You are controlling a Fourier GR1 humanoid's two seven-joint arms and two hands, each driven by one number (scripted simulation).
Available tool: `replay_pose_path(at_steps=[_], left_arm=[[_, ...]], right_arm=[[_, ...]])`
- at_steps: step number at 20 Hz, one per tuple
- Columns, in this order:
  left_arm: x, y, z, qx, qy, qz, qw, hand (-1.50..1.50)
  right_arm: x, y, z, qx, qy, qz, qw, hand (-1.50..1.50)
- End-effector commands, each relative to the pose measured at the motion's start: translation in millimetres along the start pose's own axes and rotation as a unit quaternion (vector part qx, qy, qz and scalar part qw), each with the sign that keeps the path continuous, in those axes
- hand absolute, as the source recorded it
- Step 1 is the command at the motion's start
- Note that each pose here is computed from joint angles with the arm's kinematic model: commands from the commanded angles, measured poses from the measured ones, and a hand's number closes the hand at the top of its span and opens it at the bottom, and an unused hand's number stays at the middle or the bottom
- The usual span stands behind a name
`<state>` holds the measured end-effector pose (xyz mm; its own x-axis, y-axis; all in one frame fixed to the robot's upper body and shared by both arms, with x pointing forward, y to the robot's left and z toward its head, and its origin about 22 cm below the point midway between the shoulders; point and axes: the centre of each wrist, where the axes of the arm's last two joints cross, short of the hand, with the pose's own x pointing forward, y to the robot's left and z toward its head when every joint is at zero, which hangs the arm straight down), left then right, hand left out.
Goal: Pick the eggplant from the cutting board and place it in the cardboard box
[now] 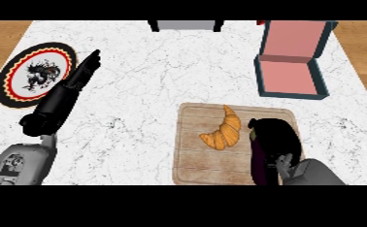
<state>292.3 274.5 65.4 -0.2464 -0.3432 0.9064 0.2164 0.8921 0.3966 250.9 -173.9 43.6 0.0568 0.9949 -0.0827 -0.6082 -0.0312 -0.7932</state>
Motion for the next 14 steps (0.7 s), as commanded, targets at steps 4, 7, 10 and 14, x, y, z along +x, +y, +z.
replay_pose_path(at_steps=[4, 7, 10, 14], left_arm=[[6.0, -20.7, -2.4, -0.005, -0.004, -0.007, 1.0, 0.0], [-2.4, -2.2, -2.4, -0.008, 0.002, -0.002, 1.0, 0.0], [3.3, -13.1, -3.2, -0.017, -0.017, 0.008, 0.9997, 0.0], [5.6, -10.5, -7.4, -0.019, -0.014, 0.0, 0.9997, 0.0]], right_arm=[[14.7, 17.7, 3.2, -0.057, -0.029, 0.034, 0.997, 1.5], [0.6, 13.4, -14.7, -0.086, -0.113, 0.061, 0.988, 1.5], [37.9, 17.2, 31.1, -0.079, -0.339, 0.098, 0.932, 1.5], [50.6, 17.0, 57.6, -0.094, -0.528, 0.125, 0.835, 1.5]])
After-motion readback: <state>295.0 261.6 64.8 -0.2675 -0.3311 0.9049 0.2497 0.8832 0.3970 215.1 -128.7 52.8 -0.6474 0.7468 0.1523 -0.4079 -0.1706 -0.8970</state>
